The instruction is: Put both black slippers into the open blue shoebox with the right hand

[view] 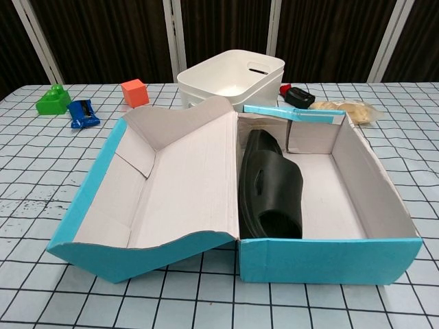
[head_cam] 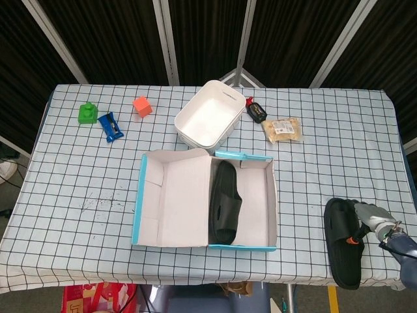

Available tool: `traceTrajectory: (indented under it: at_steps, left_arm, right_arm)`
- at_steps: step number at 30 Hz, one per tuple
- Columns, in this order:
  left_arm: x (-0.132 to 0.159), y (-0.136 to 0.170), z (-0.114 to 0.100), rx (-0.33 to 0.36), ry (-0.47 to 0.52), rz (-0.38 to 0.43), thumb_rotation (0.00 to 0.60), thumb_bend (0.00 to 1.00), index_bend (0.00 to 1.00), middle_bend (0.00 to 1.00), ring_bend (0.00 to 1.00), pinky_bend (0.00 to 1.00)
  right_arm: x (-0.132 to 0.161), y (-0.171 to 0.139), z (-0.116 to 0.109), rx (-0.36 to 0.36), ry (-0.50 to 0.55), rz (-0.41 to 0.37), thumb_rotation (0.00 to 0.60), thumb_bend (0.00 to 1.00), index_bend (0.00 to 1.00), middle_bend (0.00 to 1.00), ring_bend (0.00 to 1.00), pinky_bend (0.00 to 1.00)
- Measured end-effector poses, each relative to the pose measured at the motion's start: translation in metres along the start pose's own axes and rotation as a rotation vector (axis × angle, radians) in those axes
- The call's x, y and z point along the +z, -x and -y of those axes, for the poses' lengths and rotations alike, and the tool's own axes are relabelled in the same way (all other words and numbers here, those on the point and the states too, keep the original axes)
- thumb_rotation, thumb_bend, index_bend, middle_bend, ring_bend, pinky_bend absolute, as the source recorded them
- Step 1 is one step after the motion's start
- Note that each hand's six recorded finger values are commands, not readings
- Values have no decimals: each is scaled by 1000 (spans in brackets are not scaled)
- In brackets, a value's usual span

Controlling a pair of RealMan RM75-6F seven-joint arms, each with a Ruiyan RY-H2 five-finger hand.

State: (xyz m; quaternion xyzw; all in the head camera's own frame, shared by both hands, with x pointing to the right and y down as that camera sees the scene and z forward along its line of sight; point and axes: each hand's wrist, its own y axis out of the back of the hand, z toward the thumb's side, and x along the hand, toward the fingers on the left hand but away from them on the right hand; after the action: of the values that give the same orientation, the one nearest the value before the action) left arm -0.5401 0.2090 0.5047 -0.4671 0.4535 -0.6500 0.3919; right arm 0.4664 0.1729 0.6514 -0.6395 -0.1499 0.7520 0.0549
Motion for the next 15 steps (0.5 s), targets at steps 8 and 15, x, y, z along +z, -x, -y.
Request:
traceTrajectory:
  at_steps: [8,15]
  left_arm:
    - [0,1,-2,8,2,4,600,370,28,0,0,30]
    - [1,1,-2,11,1,12,600,370,28,0,0,30]
  right_arm:
    - [6,3,-3,33,-32,2,600,177,45,145,46,35]
    - [7,6,-1,38,-33,10,600,177,82,156,58,36]
